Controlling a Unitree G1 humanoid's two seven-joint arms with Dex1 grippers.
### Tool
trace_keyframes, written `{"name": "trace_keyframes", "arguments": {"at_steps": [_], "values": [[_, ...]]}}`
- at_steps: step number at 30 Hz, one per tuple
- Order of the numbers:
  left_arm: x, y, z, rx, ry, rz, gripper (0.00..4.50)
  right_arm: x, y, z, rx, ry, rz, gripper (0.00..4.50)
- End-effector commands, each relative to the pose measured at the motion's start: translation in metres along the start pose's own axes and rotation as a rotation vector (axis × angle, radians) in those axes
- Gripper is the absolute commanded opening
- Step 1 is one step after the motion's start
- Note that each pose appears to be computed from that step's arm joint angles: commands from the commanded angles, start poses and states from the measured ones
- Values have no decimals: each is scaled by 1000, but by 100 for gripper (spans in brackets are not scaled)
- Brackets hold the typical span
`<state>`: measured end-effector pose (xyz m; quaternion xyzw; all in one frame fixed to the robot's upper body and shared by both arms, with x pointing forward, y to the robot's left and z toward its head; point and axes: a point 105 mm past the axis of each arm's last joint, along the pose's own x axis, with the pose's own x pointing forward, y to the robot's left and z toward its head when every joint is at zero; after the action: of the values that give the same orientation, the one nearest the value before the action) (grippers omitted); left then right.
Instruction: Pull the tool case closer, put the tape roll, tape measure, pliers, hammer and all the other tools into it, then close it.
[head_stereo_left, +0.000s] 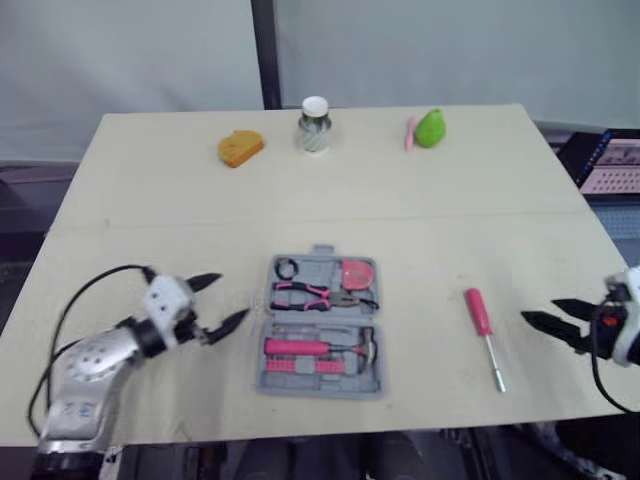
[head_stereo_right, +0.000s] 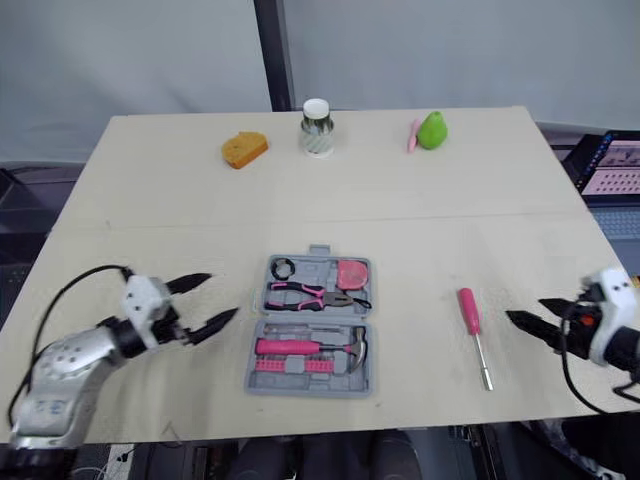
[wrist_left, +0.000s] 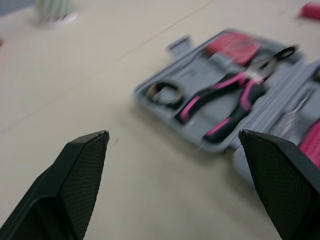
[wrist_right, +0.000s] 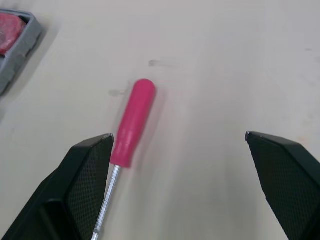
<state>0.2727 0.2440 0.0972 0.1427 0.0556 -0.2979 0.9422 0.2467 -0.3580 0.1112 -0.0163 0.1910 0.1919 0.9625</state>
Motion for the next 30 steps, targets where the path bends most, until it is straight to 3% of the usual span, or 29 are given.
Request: {"name": "trace_keyframes", "arguments": {"at_steps": [1,7,14,26,30], "values": [[-32,32,-16,-26,33,174,450,-13,-9,-5,-90,-75,-61,447],[-44,31,-27,-44,66,212,450,-7,-6,-6,-85,-152,-106,447],[-34,25,-13,-15,20,171,450,2,3,-2,-28,-187,-135,447],[24,-84,47,232,-153,-477,450,36,56,-23,45,-36,-219,447],[44,-110,64,286,-238,-610,450,48,65,-30,48,10,-245,447]]}}
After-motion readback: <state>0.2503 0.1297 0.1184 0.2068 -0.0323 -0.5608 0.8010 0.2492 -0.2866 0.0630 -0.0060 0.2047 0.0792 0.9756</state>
